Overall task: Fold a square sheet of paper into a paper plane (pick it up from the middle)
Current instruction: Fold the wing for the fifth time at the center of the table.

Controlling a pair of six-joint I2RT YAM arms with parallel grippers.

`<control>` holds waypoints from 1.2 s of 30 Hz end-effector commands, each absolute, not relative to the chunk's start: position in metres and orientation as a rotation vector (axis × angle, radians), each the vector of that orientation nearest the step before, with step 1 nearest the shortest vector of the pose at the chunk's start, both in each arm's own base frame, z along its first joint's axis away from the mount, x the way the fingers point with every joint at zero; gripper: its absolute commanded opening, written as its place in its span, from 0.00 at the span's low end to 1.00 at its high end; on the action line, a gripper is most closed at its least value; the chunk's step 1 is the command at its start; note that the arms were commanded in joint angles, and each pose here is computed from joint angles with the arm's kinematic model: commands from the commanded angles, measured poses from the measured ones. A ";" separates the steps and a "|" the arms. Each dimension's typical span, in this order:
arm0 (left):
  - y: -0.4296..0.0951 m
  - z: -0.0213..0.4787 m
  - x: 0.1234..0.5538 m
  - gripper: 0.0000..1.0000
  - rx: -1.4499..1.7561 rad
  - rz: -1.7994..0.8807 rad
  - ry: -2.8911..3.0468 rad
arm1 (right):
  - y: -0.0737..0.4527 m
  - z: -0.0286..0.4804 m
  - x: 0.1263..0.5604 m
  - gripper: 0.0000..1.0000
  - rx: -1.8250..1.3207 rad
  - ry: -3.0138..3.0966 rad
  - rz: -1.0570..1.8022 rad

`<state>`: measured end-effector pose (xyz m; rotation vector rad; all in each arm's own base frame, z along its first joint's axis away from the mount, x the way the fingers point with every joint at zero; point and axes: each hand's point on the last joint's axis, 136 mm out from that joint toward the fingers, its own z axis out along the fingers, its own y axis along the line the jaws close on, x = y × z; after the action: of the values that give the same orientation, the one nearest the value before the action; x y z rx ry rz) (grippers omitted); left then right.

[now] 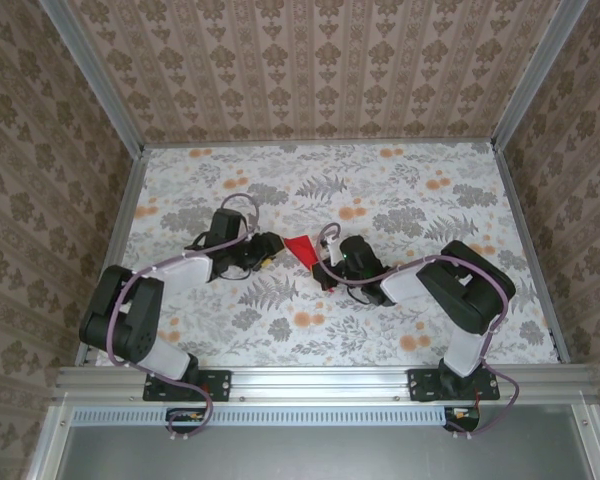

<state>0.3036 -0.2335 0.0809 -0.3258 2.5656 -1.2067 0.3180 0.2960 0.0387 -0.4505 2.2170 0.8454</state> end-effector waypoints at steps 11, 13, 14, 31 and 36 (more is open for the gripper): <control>-0.283 0.081 0.303 0.33 -0.087 -1.404 2.469 | 0.306 0.032 0.311 0.03 -0.199 2.349 1.167; -0.286 0.078 0.302 0.31 -0.083 -1.418 2.467 | 0.304 0.030 0.311 0.02 -0.170 2.362 1.179; -0.287 0.076 0.302 0.31 -0.083 -1.422 2.470 | 0.303 0.030 0.311 0.02 -0.159 2.366 1.183; -0.303 0.062 0.295 0.26 -0.008 -1.481 2.480 | 0.284 0.019 0.317 0.01 0.097 2.435 1.262; -0.306 0.058 0.296 0.25 0.003 -1.485 2.489 | 0.280 0.010 0.317 0.00 0.198 2.477 1.293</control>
<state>0.2959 -0.2967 0.0522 -0.0515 2.5130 -1.4420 0.3231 0.2832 0.0240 0.1070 2.4168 1.2643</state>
